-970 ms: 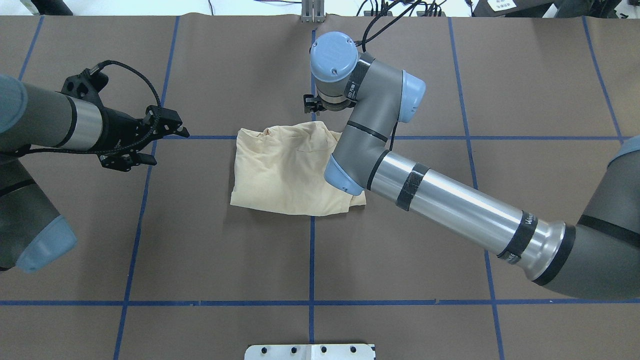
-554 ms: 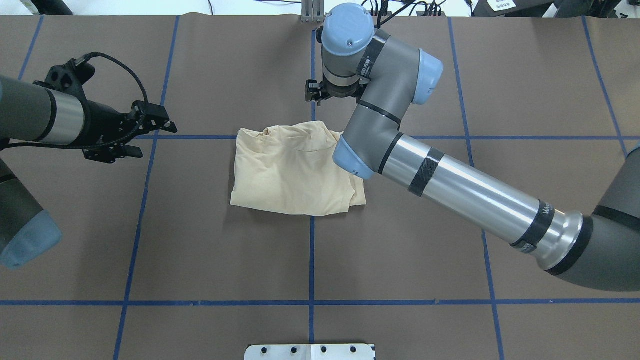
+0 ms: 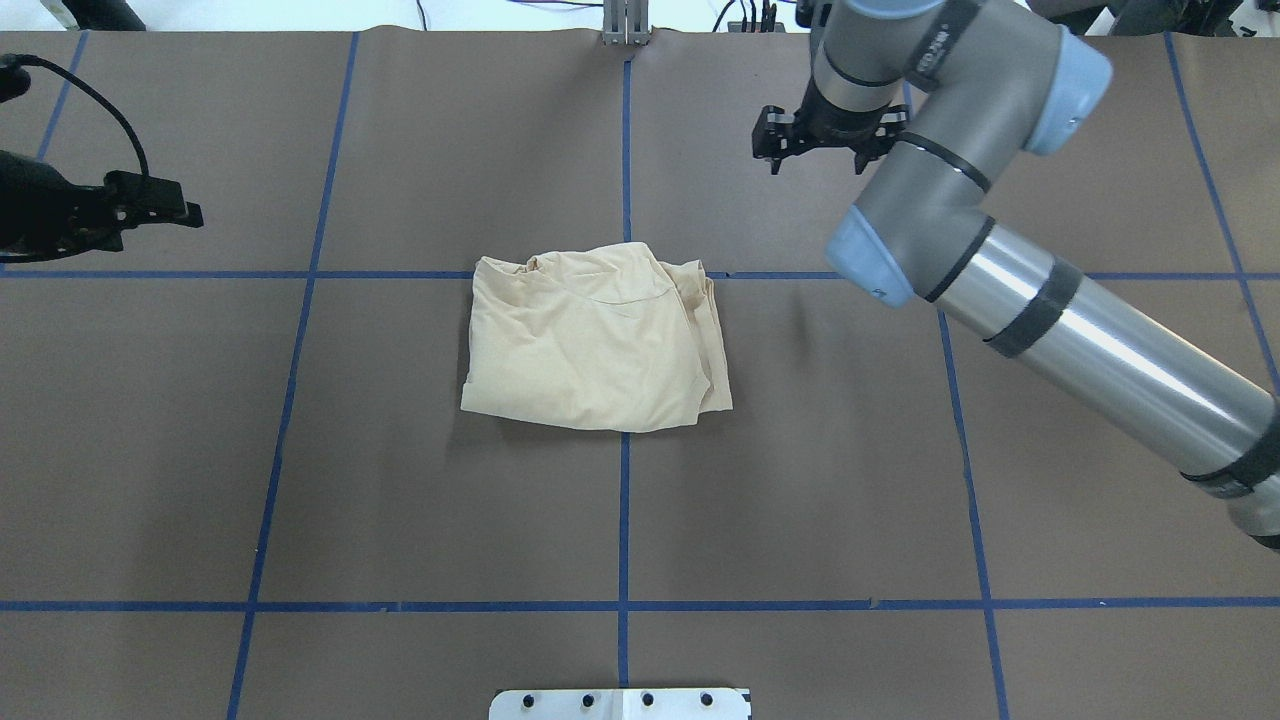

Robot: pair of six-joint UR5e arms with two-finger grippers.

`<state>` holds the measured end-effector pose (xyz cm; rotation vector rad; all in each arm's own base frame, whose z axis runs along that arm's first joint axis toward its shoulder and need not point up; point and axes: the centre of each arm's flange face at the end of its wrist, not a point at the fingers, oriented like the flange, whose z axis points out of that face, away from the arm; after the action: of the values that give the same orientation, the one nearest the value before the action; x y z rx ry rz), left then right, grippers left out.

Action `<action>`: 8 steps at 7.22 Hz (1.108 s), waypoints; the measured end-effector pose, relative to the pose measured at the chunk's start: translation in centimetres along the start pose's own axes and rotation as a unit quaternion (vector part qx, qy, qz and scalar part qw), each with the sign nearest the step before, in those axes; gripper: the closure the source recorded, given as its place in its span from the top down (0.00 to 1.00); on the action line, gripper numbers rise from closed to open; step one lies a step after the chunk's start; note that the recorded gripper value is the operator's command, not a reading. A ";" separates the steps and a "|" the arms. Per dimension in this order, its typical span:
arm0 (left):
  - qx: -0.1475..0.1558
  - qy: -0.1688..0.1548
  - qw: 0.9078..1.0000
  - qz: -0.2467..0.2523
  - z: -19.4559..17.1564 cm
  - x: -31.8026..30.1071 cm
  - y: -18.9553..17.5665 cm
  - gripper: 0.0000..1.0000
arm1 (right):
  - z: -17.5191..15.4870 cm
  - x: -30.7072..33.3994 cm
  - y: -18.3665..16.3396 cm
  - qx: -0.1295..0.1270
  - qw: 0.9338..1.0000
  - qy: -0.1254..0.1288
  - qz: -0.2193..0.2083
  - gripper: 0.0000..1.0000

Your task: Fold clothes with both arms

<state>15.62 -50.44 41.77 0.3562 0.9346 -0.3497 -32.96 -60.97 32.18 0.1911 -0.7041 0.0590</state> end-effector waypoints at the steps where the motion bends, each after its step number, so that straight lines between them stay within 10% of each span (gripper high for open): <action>1: 0.011 -0.010 1.000 0.010 -0.2 -1.5 -1.1 1.00 | 0.4 3.4 1.4 0.004 1.000 0.010 -0.004 1.00; 4: 0.028 -0.063 0.998 0.014 2.5 -5.5 -2.7 1.00 | 2.9 11.5 3.0 0.003 0.999 0.048 0.012 1.00; 8: -0.023 -0.107 0.981 0.159 1.6 -11.3 -5.0 1.00 | 2.0 26.4 3.5 -0.036 0.996 0.060 -0.045 1.00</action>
<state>8.33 -54.03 51.26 0.4106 0.6603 -0.0705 -14.53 -58.19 51.29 0.1486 -0.5753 -0.0415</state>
